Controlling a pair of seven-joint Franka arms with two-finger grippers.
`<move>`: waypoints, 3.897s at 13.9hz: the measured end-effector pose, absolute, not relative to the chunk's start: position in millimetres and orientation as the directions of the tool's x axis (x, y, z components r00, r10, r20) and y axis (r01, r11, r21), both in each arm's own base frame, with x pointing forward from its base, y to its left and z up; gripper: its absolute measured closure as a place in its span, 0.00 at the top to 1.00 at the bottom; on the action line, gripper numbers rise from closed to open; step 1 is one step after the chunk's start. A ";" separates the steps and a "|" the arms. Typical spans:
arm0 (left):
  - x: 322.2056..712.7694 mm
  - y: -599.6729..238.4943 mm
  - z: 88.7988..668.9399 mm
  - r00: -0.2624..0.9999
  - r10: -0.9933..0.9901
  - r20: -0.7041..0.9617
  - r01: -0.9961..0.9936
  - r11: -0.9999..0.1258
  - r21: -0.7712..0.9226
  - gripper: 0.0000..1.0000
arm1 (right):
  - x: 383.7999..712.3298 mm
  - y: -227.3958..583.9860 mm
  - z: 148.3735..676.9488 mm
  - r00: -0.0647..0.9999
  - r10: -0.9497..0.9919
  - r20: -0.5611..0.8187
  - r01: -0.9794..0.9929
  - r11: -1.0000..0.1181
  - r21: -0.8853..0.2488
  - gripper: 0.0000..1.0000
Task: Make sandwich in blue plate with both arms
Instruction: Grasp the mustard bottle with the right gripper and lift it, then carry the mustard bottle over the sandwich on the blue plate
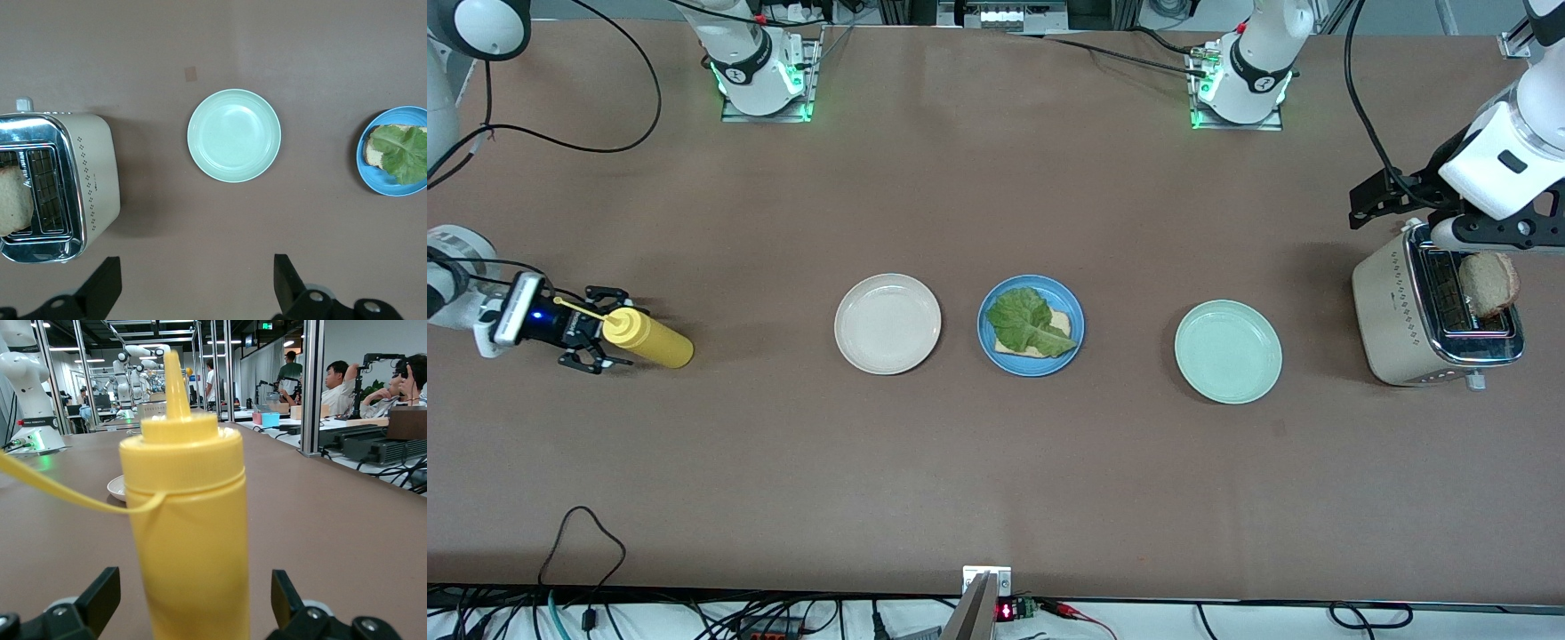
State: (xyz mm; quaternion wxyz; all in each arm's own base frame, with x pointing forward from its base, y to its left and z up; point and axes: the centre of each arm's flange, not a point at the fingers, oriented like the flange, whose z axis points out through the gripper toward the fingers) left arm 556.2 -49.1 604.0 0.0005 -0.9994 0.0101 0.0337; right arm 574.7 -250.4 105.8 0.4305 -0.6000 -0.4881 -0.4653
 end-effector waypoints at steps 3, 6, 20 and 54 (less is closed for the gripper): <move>556.2 -49.1 604.0 0.998 -0.020 -0.067 -0.020 -1.000 0.000 1.00 | 577.9 -241.0 98.8 0.088 0.163 0.983 0.986 -0.157 -0.062 1.00; 556.2 -49.1 603.9 0.998 -0.020 -0.067 -0.020 -1.000 0.000 1.00 | 583.8 -231.2 100.2 0.080 0.159 0.984 0.988 -0.147 -0.057 1.00; 556.2 -48.5 602.8 0.997 -0.019 -0.070 -0.019 -1.000 0.000 1.00 | 672.4 -85.2 214.6 0.029 0.327 0.945 0.999 0.022 -0.038 0.54; 556.2 -47.6 602.0 0.997 -0.017 -0.072 -0.017 -1.000 -0.001 1.00 | 567.1 469.0 283.5 -0.094 0.950 -0.297 0.954 0.171 0.245 0.46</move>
